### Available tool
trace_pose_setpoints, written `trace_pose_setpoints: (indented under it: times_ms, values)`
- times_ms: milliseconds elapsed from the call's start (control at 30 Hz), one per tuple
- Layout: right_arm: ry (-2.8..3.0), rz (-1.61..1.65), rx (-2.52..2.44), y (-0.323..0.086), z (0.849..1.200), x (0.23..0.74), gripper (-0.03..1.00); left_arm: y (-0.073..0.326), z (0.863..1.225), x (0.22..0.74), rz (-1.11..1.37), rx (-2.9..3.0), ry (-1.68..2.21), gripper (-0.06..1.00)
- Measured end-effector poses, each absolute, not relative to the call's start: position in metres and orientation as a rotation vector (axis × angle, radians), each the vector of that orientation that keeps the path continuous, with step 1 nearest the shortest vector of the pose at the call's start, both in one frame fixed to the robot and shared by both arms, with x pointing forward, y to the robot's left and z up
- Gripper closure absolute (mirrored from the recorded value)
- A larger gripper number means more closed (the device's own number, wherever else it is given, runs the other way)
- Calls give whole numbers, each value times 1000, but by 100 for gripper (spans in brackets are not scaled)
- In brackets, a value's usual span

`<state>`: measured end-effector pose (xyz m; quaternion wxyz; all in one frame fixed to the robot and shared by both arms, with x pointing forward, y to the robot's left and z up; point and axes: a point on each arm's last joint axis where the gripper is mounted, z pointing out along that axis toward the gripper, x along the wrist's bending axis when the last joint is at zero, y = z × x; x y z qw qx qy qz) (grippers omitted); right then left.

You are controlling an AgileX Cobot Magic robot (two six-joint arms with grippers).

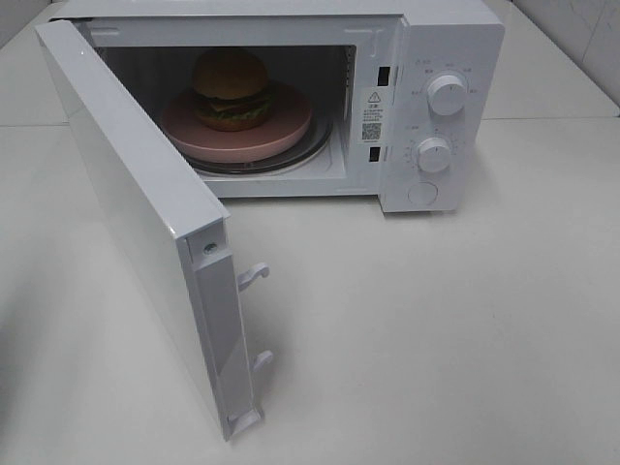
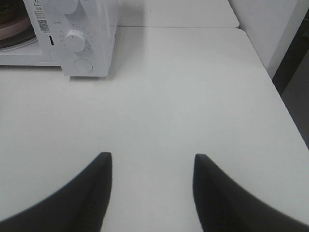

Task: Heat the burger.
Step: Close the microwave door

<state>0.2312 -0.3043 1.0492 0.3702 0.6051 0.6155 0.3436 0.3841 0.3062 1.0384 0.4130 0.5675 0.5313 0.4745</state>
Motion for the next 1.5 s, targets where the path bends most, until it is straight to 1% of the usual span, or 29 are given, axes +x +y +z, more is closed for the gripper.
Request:
trace_pose_setpoints:
  times_ms: [400, 600, 667, 767, 1267, 1333, 1500]
  values:
    - [1579, 881, 1552, -304, 1049, 231, 47, 305, 1030, 408, 1169, 1395, 1315, 94]
    - [1579, 881, 1552, -304, 1049, 231, 47, 298, 1022, 425, 1104, 1383, 1256, 94]
    - [1579, 881, 1552, -304, 1049, 231, 47, 294, 1013, 439, 1059, 1378, 1213, 94]
    - [1579, 881, 1552, -304, 1049, 231, 47, 291, 1005, 446, 1035, 1401, 1190, 94]
    - [1579, 881, 1552, -304, 1049, 231, 47, 283, 974, 468, 965, 1467, 1116, 94]
    - [1579, 881, 1552, -304, 1049, 231, 47, 274, 967, 471, 931, 1497, 1058, 94]
    - [1579, 881, 1552, -304, 1049, 231, 47, 260, 962, 472, 902, 1547, 981, 94]
